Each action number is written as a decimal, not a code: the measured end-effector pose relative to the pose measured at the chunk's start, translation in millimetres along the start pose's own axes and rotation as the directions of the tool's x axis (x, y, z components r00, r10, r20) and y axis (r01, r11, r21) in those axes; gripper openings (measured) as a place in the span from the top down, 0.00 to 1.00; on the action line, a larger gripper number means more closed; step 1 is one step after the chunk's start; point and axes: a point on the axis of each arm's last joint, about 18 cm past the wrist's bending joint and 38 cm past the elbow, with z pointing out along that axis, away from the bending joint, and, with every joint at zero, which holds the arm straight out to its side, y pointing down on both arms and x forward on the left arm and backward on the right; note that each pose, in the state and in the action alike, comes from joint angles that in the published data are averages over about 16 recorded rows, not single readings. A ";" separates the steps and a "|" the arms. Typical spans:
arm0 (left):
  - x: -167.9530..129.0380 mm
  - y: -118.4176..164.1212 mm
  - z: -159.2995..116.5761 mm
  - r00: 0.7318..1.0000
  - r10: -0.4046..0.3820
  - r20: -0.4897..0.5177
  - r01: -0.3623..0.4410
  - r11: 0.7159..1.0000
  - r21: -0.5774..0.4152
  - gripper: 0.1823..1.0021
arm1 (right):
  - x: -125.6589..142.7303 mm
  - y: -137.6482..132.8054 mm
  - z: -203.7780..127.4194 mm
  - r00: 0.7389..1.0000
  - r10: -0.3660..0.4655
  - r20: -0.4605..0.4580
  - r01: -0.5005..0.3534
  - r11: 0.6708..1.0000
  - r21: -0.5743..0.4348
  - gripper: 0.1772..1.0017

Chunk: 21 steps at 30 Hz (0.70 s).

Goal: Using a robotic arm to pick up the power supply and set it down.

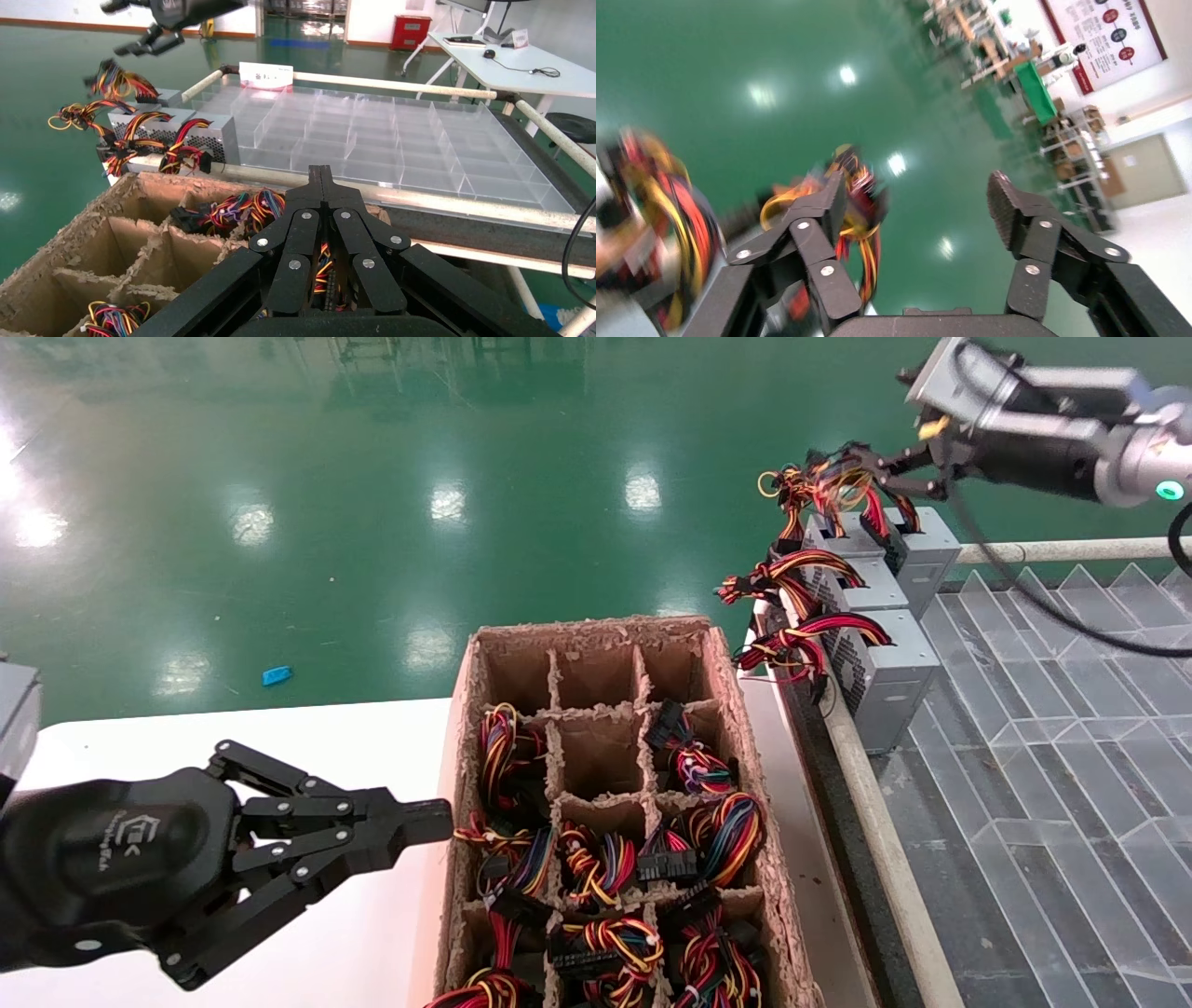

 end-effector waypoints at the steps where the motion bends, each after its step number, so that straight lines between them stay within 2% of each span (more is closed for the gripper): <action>1: 0.0 0.0 0.0 1.000 0.000 0.000 0.000 1.000 0.000 0.99 | 0.5 -2.0 -1.1 1.000 0.021 0.000 -0.021 1.000 0.016 0.42; 6: 0.0 0.0 0.0 1.000 0.000 0.000 0.000 1.000 0.000 0.99 | 3.2 -11.3 -7.7 0.993 0.114 0.003 -0.114 0.989 0.098 0.29; 13: 0.0 0.0 0.0 1.000 0.000 0.000 0.000 1.000 0.000 0.99 | -3.3 -20.0 -13.4 0.982 0.183 0.034 -0.186 0.964 0.189 0.13; 21: 0.0 0.0 0.0 1.000 0.000 0.000 0.000 1.000 0.000 0.99 | -27.6 -26.0 -18.8 0.959 0.258 0.115 -0.281 0.919 0.277 0.04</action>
